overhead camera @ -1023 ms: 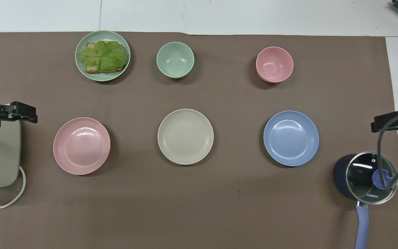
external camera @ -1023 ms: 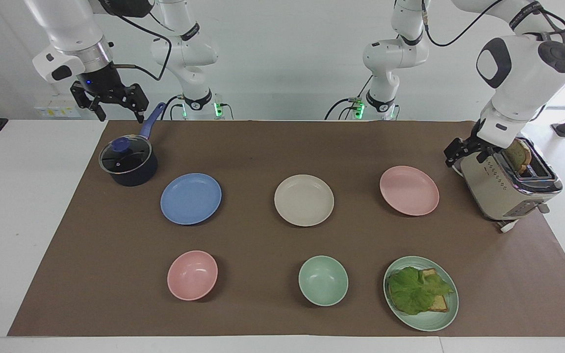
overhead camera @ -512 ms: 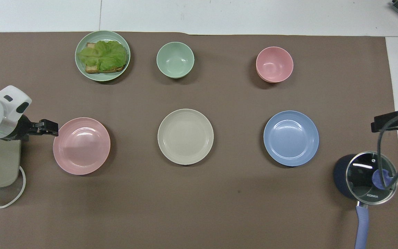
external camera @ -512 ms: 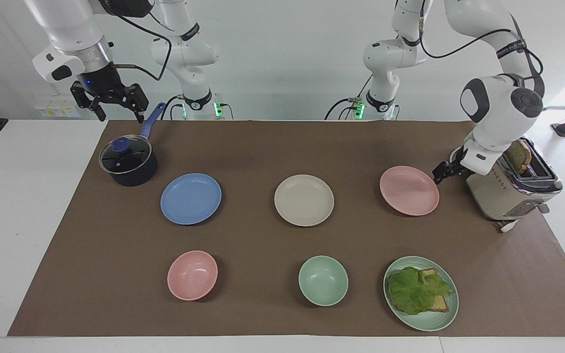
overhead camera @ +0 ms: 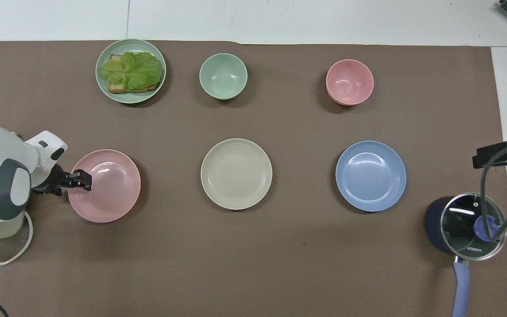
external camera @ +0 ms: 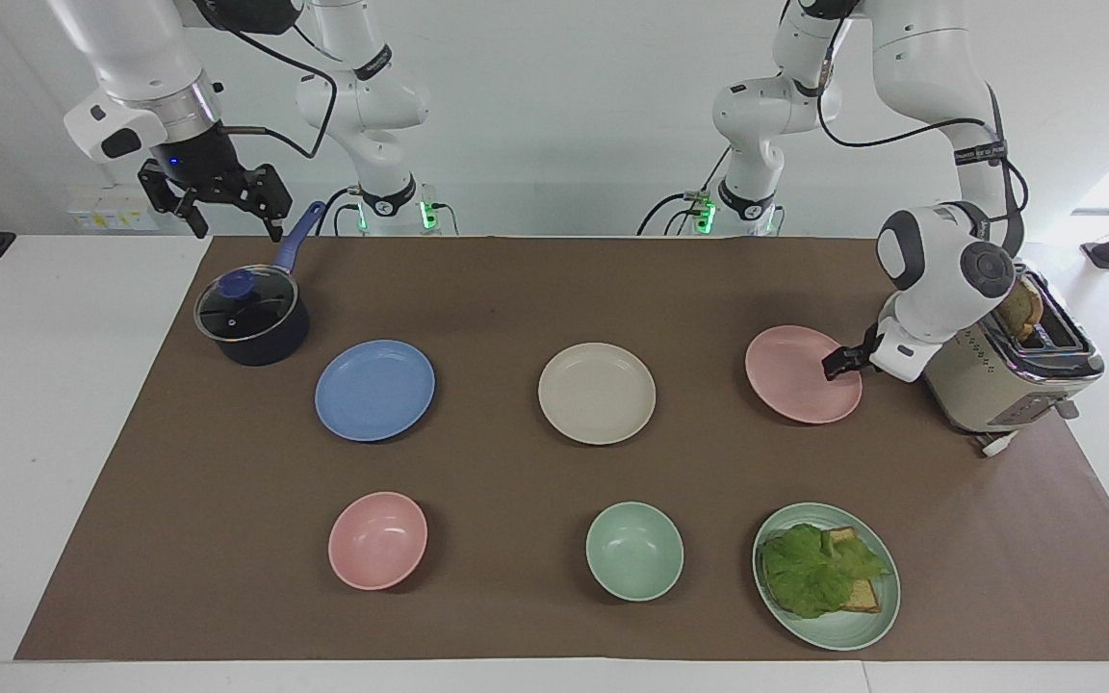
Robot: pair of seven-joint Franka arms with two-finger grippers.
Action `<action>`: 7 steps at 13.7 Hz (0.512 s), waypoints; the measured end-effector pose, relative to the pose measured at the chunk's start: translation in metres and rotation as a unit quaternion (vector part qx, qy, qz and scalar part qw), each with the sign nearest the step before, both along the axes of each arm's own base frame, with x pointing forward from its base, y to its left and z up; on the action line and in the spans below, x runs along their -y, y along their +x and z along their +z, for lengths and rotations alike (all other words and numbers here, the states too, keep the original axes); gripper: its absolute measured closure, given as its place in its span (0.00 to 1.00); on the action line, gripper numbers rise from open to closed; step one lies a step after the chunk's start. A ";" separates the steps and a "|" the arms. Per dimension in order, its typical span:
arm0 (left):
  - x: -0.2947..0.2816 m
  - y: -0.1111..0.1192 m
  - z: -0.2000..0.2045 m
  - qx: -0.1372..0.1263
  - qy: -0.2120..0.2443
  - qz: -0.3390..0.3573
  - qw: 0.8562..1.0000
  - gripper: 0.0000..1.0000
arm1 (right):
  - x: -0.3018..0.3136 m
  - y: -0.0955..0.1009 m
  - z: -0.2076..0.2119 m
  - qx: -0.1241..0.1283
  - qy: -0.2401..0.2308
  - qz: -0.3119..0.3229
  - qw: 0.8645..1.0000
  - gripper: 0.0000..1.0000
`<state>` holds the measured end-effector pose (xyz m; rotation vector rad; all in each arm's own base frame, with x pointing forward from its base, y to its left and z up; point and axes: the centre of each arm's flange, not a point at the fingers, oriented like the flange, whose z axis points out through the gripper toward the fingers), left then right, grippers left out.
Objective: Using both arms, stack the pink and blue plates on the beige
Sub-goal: 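Reach the left gripper to the pink plate rim and grasp it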
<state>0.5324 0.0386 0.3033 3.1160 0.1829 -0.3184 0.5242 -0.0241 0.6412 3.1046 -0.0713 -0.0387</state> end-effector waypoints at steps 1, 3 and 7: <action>0.000 0.000 0.000 -0.001 0.000 0.000 1.000 0.35 | 0.000 0.000 0.000 0.000 0.000 0.000 1.000 0.00; 0.000 -0.001 0.000 -0.005 -0.001 -0.001 1.000 0.59 | 0.000 0.000 0.000 0.000 0.000 0.000 1.000 0.00; 0.002 0.000 0.016 -0.021 -0.004 -0.009 1.000 0.85 | 0.000 0.000 0.000 0.000 0.000 0.000 1.000 0.00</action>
